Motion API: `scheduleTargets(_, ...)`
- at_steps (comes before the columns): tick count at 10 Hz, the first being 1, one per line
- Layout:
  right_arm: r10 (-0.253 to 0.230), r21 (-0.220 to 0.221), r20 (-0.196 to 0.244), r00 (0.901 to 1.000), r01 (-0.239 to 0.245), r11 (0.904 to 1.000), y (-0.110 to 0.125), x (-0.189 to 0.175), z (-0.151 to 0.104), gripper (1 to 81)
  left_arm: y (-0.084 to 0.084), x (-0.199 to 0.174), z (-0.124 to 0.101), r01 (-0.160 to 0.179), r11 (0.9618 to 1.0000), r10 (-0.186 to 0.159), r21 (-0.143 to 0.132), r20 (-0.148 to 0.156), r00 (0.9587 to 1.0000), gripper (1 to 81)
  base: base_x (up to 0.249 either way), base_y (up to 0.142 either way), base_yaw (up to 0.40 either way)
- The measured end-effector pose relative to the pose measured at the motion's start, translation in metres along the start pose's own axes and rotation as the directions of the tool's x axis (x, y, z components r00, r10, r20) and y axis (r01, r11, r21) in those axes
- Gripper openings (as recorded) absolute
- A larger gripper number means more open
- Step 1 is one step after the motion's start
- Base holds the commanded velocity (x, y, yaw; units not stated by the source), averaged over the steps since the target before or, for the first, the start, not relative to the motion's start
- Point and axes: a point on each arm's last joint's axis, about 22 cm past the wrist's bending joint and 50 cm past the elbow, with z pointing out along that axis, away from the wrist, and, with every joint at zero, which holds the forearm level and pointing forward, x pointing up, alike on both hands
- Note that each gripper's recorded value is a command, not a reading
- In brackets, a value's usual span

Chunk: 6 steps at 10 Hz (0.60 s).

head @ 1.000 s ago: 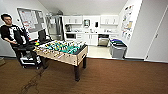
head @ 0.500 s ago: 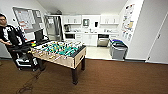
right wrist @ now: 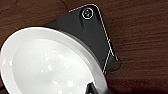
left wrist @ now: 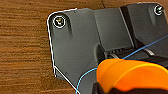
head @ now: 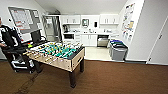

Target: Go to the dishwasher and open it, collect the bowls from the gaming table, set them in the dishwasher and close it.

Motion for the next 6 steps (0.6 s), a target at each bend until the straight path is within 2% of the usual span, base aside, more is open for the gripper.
scheduleTargets(6, 0.000, -0.001, -0.001, 1.0000, 0.000, 1.0000, 0.0004, 0.0002, -0.0001, 1.0, -0.0007, -0.0001, -0.0001, 0.000, 1.0000, 0.000, 0.001, 0.000, 1.0000, 1.0, 0.191, -0.100, 0.000)
